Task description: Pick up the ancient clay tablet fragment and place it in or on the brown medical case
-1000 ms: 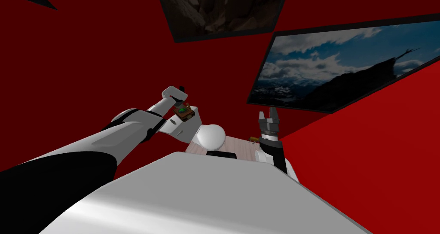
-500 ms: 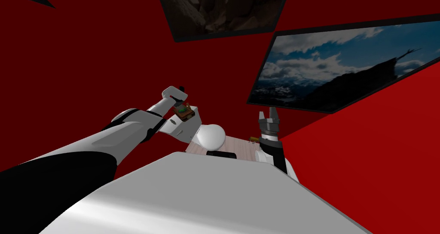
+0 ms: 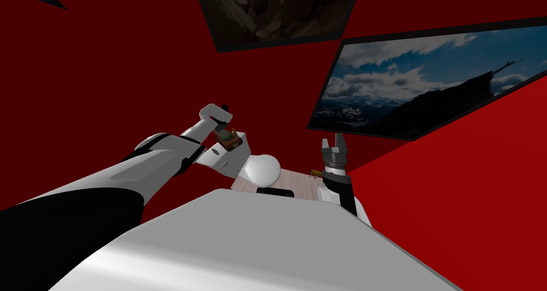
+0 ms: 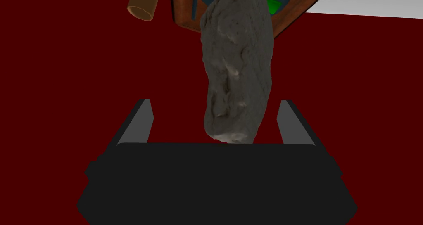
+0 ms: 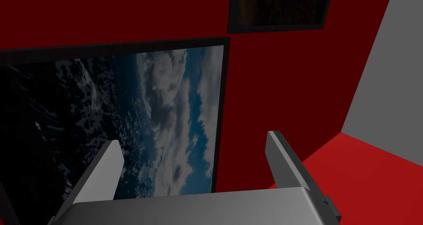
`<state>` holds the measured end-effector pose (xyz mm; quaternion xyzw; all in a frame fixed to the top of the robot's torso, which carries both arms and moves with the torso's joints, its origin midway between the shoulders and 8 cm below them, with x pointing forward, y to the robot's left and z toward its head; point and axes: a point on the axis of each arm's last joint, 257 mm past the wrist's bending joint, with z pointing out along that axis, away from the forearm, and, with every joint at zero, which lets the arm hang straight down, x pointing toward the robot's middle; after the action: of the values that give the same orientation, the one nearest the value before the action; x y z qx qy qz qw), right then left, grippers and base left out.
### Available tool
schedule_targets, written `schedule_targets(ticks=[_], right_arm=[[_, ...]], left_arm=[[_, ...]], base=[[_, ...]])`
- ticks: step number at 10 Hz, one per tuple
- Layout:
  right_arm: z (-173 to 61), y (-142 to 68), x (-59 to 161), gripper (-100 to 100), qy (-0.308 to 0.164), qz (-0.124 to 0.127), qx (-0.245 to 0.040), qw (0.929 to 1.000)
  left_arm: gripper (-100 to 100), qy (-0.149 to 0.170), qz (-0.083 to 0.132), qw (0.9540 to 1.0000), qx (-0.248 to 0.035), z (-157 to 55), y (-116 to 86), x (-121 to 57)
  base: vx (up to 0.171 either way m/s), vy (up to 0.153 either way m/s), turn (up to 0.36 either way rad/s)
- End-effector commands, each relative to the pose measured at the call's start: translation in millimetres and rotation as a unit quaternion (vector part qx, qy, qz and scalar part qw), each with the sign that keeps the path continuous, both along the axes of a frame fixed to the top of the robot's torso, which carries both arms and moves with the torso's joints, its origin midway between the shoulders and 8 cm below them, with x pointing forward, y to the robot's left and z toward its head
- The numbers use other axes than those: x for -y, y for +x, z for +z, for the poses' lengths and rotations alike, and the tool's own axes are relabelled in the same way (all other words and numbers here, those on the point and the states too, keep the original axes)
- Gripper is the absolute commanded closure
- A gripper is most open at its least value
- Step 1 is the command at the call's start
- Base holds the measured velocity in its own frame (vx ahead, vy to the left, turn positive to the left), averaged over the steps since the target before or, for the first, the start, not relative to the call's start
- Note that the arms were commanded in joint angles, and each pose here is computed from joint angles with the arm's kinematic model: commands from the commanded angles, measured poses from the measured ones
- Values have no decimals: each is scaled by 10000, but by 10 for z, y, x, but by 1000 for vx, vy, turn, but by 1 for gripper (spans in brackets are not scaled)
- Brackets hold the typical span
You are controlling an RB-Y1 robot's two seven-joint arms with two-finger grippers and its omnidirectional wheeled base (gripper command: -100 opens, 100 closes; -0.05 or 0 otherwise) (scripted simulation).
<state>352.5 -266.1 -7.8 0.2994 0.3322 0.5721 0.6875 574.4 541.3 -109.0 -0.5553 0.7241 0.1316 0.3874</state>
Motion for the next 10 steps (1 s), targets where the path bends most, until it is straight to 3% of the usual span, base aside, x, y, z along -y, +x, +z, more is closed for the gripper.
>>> schedule_targets(ticks=[1,3,4,5,10], right_arm=[[0,0,0,0,0,0,0,10000],[0,0,0,0,0,0,0,10000],[0,0,0,0,0,0,0,10000],[0,0,0,0,0,0,0,10000],[0,0,0,0,0,0,0,10000]], left_arm=[[-100,-10,16,10000,-17,100,-17,21],[-100,-21,24,10000,-28,241,-36,51],[-100,-16,15,10000,-15,207,-30,54],[0,-17,23,10000,-25,212,-38,55],[0,-17,22,10000,-25,211,-37,55]], base=[[0,30,1],[-3,23,-14],[0,7,-1],[0,0,0],[0,0,0]])
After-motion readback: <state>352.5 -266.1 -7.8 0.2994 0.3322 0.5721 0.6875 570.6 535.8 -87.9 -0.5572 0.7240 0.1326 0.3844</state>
